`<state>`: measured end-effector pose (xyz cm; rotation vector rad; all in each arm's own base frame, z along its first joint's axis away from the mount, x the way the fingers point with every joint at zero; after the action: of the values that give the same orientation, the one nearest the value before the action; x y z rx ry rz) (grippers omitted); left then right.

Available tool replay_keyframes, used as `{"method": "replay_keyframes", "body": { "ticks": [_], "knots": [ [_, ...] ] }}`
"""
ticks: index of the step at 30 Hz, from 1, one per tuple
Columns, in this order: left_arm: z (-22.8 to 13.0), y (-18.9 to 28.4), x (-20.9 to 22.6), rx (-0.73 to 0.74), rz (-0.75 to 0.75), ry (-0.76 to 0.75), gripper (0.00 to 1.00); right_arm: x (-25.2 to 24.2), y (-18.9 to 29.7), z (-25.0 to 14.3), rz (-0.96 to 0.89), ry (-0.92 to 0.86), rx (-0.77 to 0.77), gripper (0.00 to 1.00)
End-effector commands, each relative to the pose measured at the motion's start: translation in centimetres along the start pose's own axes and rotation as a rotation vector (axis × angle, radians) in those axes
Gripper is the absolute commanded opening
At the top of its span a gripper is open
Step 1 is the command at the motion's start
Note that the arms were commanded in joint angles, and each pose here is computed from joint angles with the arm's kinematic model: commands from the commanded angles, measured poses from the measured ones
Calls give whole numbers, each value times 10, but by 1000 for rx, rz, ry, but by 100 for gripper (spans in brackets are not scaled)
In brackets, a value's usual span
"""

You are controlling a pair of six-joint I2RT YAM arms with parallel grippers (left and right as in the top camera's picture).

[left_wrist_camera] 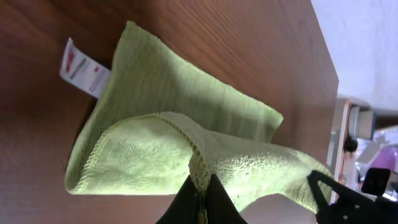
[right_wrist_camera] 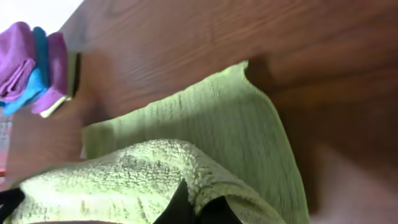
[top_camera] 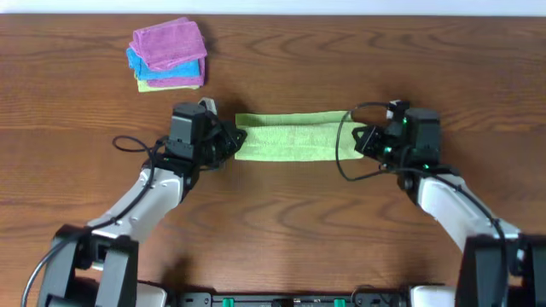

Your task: Fold the cloth

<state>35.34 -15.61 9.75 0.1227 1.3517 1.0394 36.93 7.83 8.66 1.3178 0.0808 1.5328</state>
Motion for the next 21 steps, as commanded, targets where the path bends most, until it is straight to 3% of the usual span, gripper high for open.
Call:
{"method": "replay_keyframes", "body": {
  "ticks": [1,21],
  "knots": [
    [10,-4,4,-39,27,14,6,3,-13,13,-9,48,-15,1],
    [29,-41,30,-105,89,4,6,-13,-70,30,-69,104,-21,1]
  ]
}}
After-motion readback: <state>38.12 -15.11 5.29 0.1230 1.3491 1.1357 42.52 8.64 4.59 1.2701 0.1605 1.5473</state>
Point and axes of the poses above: each gripper's point midway between its finger pads, its own y axis back along the fingers, its own x axis along the line the jaws close on, z = x × y, the point moved 2 cm from there along y, back along the fingers, and after that the axes turned 6 degrees about -y, right-handed, at the moved point
